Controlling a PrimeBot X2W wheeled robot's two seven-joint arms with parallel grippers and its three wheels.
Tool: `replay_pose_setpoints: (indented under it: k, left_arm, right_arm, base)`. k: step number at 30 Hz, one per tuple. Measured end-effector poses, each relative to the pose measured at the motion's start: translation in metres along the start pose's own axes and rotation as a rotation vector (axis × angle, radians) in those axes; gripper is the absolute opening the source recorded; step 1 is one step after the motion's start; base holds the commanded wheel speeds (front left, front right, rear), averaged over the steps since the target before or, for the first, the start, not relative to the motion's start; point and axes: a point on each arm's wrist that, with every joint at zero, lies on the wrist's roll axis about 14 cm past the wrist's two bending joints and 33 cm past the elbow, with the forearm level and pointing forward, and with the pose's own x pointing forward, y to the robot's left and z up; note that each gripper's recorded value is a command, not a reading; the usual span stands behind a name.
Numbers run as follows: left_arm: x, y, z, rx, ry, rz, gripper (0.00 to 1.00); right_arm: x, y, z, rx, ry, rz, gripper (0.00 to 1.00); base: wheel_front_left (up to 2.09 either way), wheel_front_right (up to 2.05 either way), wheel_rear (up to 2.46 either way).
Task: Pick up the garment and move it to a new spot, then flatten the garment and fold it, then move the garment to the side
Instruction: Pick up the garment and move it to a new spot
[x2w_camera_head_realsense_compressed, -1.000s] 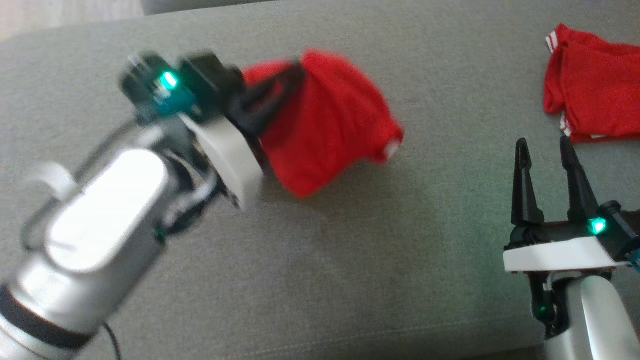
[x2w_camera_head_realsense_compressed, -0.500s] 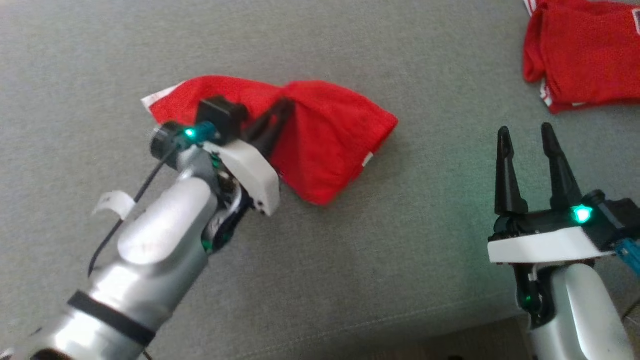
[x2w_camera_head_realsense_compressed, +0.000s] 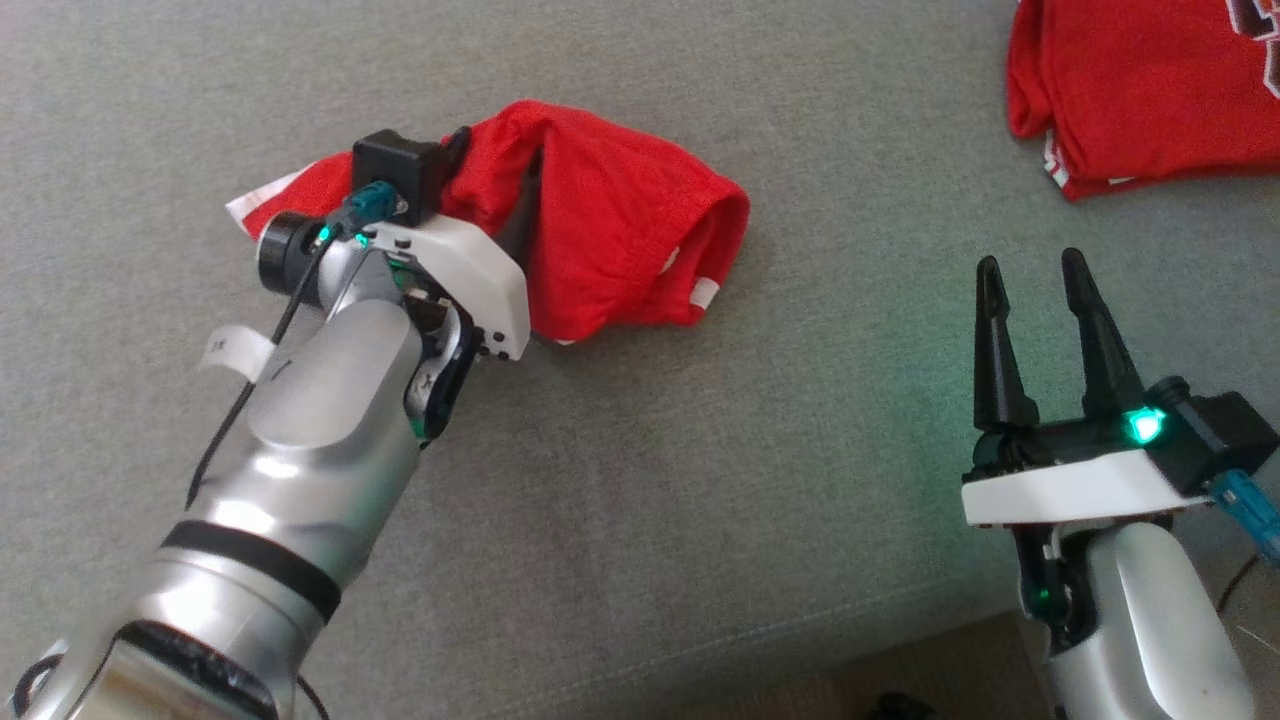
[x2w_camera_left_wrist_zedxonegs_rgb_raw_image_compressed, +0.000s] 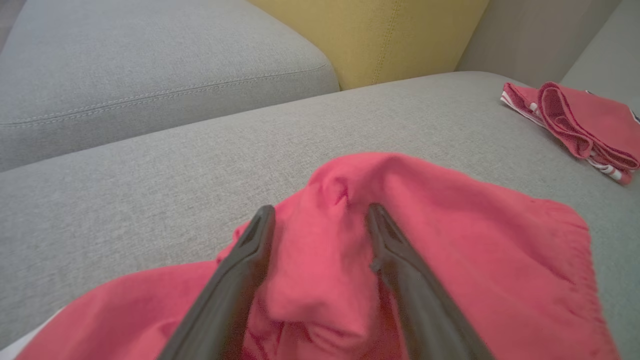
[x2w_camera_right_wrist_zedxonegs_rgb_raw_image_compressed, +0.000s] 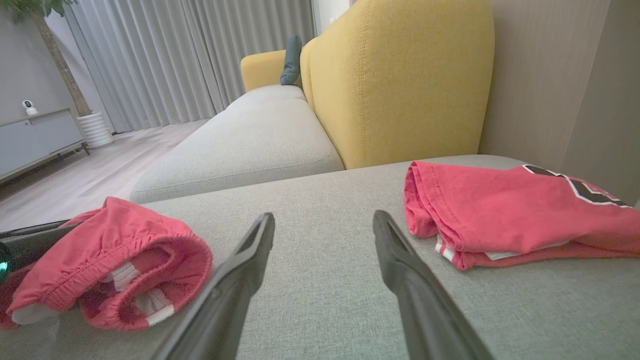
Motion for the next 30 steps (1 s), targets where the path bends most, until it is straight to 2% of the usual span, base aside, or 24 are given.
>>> replay_pose_setpoints:
  k: [6,13,20,30]
  left_arm:
    - [-0.010,0.005,0.015,-0.001,-0.050,0.012,1.00]
    - [-0.037,0.012,0.059,-0.004,-0.186,0.052,1.00]
    - [-0.099,0.024,0.048,-0.068,-0.231,0.170,1.00]
    - [-0.189,0.039,0.040,-0.128,-0.317,0.390,1.00]
  right_arm:
    - [0.004,0.010,0.005,0.010,-0.021,0.028,1.00]
    - [0.009,0.028,0.019,0.008,-0.063,0.084,1.00]
    - [0.008,0.048,0.035,0.011,-0.113,0.141,1.00]
    - [-0.009,0.074,0.035,0.018,-0.111,0.218,1.00]
  base:
    - [0.00,0.00,0.00]
    - [0.00,0.00,0.00]
    - [0.00,0.00,0.00]
    - [0.00,0.00,0.00]
